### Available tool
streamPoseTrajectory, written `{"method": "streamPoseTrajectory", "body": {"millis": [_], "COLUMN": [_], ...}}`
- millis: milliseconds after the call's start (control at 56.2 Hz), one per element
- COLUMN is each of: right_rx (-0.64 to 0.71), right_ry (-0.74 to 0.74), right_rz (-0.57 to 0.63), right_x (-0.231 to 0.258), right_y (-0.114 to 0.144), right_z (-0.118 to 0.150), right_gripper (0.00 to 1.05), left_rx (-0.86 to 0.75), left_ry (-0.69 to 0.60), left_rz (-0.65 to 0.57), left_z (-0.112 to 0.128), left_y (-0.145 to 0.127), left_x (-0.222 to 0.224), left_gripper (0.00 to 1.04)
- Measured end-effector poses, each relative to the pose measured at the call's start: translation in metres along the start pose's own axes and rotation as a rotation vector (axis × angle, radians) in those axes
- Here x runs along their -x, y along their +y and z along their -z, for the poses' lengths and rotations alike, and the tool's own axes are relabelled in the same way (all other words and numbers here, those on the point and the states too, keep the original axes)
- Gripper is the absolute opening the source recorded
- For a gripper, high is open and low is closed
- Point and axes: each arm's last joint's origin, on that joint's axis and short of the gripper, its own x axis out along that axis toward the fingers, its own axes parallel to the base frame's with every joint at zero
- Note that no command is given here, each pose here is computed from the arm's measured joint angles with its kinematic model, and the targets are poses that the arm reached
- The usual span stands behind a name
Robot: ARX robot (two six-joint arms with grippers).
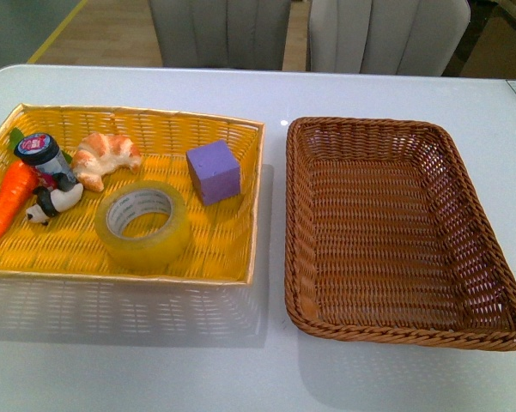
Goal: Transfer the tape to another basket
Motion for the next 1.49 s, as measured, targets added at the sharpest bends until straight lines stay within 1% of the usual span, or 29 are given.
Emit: {"method": "streamPoseTrajectory", "body": {"millis": [124, 231, 516, 711, 1493], "right_rx": [0.000, 0.001, 0.001, 0.001, 0.001], "right_ry": [0.001, 0.001, -0.001, -0.021, -0.040], "right_rz": [0.017, -0.009, -0.002, -0.002, -0.002], "right_x": [0.013, 0.022, 0.042, 0.052, 0.079], "right_y": [0.008, 0.013, 0.013, 0.013, 0.013], "right_z": [0.000, 0.000, -0.001, -0.006, -0.012], "right_gripper": [0.02, 0.02, 0.02, 0.02, 0.02], "left_rx": [0.000, 0.000, 0.000, 0.000, 0.000], "left_ry": [0.000, 0.000, 0.000, 0.000, 0.000], "left_rz": [0.000, 0.000, 0.000, 0.000, 0.000], "left_z": [0.000, 0.000, 0.000, 0.000, 0.000], "left_y": [0.000, 0.000, 0.000, 0.000, 0.000], "left_x": [0.000, 0.000, 0.000, 0.000, 0.000], "left_gripper": [0.96, 0.96, 0.96, 0.96, 0.96]}}
